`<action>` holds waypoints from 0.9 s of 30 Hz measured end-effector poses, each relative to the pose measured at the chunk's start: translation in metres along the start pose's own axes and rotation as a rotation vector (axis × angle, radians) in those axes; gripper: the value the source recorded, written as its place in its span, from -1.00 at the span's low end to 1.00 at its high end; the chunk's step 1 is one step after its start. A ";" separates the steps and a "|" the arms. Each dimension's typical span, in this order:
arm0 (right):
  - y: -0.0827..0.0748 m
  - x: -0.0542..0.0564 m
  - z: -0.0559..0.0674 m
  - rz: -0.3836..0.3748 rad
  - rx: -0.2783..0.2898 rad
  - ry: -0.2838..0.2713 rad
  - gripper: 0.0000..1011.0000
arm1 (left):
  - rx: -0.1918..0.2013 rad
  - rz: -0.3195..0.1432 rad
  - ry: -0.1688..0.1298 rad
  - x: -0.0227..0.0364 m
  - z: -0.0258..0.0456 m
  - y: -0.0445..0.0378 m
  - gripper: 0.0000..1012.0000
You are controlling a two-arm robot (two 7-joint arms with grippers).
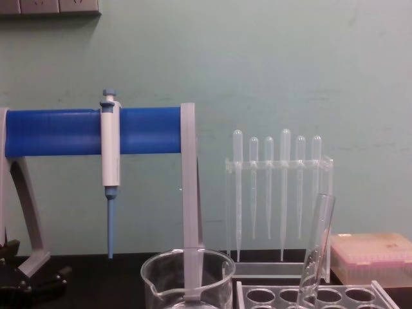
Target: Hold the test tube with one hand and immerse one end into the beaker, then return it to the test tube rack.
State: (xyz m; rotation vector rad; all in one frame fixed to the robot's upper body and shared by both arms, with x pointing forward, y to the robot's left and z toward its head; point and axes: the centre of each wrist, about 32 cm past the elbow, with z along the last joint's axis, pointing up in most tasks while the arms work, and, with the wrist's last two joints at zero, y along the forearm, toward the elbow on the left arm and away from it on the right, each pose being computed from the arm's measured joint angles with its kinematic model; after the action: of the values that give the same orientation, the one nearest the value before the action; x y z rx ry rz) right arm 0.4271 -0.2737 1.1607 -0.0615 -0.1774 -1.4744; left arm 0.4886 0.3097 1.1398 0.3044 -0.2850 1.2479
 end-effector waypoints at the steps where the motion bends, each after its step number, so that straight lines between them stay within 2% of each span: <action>1: 0.000 0.000 0.000 0.000 0.000 0.000 0.98 | 0.000 0.000 0.000 0.0000 0.0000 0.0000 0.98; 27: 0.000 0.000 0.001 0.001 0.002 0.002 0.98 | 0.000 0.000 0.000 0.0000 0.0000 0.0000 0.98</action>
State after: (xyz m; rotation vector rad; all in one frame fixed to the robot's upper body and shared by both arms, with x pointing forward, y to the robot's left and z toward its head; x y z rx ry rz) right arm 0.4270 -0.2738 1.1614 -0.0584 -0.1776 -1.4730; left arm 0.4886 0.3097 1.1398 0.3044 -0.2850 1.2479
